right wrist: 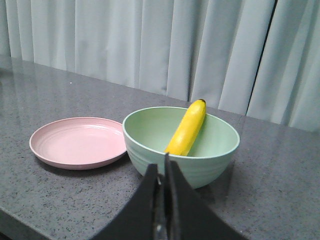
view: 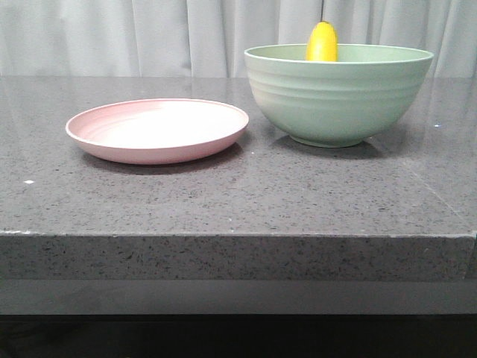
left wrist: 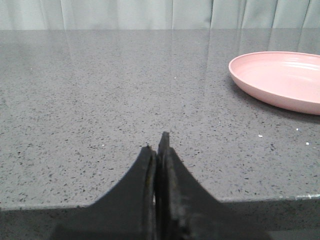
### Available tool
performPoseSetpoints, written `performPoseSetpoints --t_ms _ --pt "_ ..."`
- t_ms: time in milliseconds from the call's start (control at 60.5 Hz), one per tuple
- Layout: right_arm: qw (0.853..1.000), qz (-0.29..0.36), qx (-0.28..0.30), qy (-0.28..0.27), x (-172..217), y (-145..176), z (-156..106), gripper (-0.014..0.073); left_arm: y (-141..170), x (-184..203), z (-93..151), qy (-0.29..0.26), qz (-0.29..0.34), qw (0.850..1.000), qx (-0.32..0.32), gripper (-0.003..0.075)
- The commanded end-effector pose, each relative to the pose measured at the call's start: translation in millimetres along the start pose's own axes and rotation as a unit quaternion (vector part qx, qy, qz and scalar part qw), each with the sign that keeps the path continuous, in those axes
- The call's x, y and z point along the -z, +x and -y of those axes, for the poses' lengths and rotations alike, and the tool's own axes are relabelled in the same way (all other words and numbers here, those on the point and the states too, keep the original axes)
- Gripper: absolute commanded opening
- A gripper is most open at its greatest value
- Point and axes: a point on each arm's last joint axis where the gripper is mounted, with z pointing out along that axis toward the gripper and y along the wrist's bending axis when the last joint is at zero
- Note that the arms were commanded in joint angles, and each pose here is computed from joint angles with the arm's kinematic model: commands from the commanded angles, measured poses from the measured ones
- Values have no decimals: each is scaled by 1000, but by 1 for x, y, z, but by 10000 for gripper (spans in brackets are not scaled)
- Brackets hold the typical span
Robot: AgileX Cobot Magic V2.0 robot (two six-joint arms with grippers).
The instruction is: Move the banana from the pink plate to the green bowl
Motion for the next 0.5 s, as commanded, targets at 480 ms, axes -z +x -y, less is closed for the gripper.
performPoseSetpoints --t_ms 480 --pt "994 30 -28 101 -6 11 20 -60 -8 2 0 -1 53 999 -1 -20"
